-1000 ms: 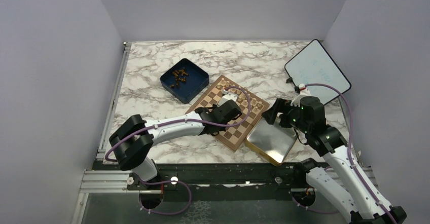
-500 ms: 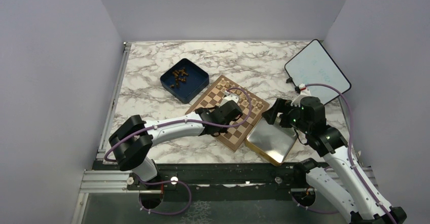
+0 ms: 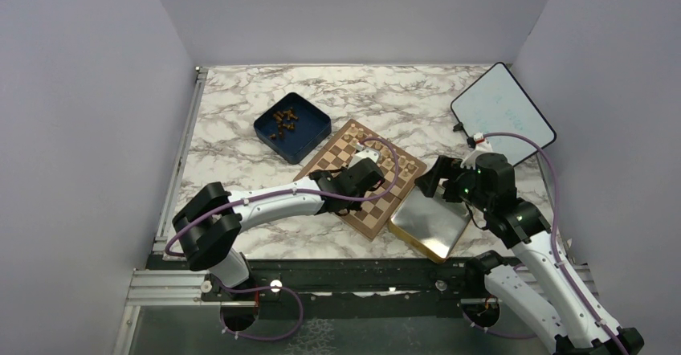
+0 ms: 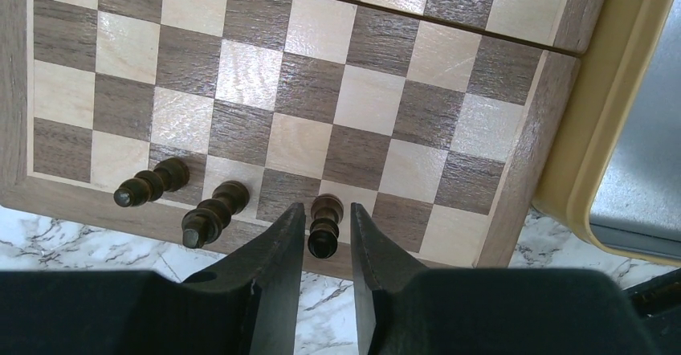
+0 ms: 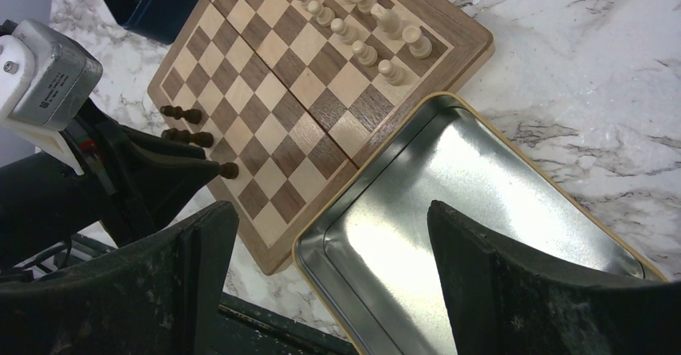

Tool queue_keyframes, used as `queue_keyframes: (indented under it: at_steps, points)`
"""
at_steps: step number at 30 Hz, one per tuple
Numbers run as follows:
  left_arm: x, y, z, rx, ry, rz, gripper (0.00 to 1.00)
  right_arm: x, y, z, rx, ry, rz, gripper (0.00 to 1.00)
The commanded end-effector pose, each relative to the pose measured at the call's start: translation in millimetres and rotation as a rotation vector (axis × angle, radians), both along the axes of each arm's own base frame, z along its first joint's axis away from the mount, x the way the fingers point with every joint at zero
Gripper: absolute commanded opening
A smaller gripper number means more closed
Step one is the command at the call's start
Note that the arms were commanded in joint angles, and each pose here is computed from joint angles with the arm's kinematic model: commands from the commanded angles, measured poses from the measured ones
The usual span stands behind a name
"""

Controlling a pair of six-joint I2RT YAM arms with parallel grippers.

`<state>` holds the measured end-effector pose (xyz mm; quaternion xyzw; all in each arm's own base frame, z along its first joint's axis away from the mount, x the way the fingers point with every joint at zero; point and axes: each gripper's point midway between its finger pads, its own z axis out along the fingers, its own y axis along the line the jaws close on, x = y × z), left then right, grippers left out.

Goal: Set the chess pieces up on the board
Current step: Place the chess piece on the chessboard.

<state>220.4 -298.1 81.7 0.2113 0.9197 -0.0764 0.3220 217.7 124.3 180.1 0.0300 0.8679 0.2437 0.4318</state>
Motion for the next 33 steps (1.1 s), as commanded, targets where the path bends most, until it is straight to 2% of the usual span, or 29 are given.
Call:
queue_keyframes:
  at_steps: [1, 7, 12, 20, 26, 33]
  points:
    - [0, -6, 2, -0.005, 0.001, -0.005, 0.27, -1, 0, 2, 0.003, -0.005, -0.001, 0.93]
    - [2, -1, 3, 0.023, -0.006, 0.002, 0.23, -1, 1, 3, 0.003, -0.005, 0.002, 0.93]
    - [1, 3, 2, 0.040, -0.003, 0.006, 0.25, -1, 1, 2, 0.001, -0.004, 0.003, 0.93]
    - [6, 10, 4, 0.081, -0.032, 0.008, 0.15, 0, 1, 2, -0.001, -0.005, 0.006, 0.93]
    - [19, 18, 7, 0.151, -0.087, 0.037, 0.14, 0, 1, 2, 0.000, -0.005, 0.005, 0.93]
    - [21, 15, 0, 0.167, -0.075, 0.034, 0.14, -1, 1, 2, 0.001, -0.007, 0.004, 0.93]
